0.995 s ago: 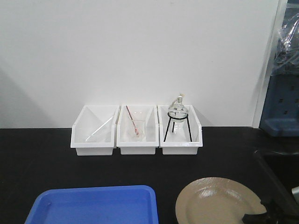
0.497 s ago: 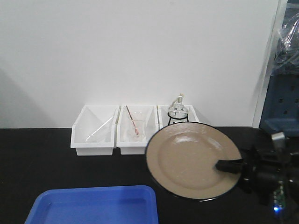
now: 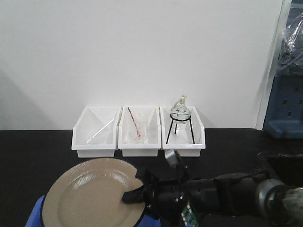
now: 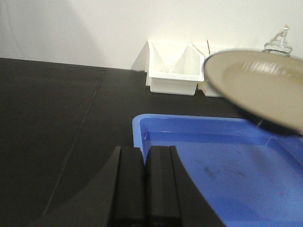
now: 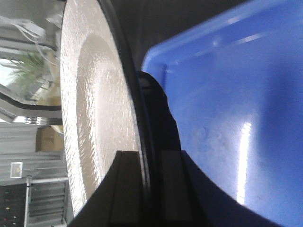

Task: Place disk in tray to left cabinet
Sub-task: 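Carry the plate over the blue tray and lower it in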

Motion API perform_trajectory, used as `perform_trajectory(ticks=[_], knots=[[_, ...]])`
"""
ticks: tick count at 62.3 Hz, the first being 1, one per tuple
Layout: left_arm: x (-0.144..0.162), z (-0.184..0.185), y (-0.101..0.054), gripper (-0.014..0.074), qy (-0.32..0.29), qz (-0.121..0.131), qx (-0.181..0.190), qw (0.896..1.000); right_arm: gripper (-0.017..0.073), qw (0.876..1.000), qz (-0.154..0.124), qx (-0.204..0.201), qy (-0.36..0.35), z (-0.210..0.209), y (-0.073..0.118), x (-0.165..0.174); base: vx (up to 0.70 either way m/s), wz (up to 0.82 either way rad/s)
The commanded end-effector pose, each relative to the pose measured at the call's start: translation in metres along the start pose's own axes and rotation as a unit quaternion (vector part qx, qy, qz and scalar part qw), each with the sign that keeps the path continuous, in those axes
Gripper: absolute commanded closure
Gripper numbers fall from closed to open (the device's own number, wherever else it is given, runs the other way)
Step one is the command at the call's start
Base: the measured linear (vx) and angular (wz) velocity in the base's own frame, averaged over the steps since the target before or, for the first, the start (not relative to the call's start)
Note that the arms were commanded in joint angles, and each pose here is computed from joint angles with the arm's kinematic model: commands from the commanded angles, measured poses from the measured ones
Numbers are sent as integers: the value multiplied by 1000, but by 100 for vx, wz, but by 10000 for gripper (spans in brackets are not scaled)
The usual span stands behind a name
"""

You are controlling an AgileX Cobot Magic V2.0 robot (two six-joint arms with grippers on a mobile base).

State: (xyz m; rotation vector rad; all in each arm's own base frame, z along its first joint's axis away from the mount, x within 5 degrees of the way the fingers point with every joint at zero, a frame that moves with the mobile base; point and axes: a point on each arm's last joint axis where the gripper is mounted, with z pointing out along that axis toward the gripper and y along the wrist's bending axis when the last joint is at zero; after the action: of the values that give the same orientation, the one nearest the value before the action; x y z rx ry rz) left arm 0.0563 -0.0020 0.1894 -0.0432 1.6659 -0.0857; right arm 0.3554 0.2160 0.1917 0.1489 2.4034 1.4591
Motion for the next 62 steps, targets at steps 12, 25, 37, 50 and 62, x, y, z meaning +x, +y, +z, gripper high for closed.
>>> perform_trajectory(ticks=[12, 25, 37, 50, 62], knots=[[-2, 0, 0, 600, -39, -5, 2, 999, 551, 998, 41, -45, -6, 15, 9, -3, 0, 0], [-2, 0, 0, 600, -39, -5, 2, 999, 439, 998, 51, -35, 1, 21, -1, -1, 0, 0], [-2, 0, 0, 600, -39, -5, 2, 999, 240, 999, 33, -32, 4, 22, -4, -1, 0, 0], [-2, 0, 0, 600, -39, -5, 2, 999, 139, 994, -103, -17, -13, 20, -7, -5, 0, 0], [-2, 0, 0, 600, -39, -5, 2, 999, 144, 972, -219, 48, -65, 10, -17, -23, 0, 0]])
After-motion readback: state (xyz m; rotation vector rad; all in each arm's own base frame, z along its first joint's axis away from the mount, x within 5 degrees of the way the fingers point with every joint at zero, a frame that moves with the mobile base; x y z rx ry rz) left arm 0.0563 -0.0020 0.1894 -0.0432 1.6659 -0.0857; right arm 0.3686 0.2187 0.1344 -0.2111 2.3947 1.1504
